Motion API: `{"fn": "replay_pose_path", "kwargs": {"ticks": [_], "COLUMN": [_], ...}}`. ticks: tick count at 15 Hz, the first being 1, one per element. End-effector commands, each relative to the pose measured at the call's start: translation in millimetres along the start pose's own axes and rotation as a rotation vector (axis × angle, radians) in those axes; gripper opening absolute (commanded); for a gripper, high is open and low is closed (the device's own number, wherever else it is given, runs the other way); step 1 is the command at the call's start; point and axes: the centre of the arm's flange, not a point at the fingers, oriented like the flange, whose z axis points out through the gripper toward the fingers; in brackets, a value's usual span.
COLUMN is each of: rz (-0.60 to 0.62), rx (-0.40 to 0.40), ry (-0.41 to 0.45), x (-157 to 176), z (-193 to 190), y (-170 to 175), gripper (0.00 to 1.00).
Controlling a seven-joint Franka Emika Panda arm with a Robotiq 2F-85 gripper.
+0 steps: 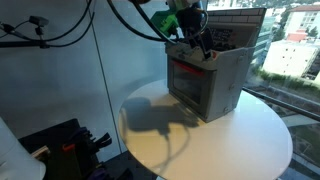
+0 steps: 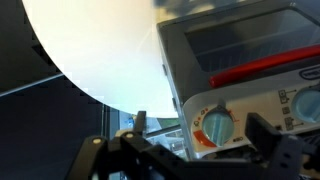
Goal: Turn the far right stove knob clockwise once
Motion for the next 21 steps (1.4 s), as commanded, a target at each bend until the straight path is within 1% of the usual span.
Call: {"fn": "replay_pose_path", "kwargs": {"ticks": [1, 9, 16, 21], "rz": [-0.012, -0.022, -0.028, -0.035], "rx": [0.026, 0.062, 0.078, 0.085], "ry": [0.038, 0.083, 0.085, 0.077], "x": [12, 24, 36, 37], "z": [13, 30, 44, 53], "y": [-8, -25, -32, -40], "gripper": [1.0, 1.0, 1.0, 1.0]}}
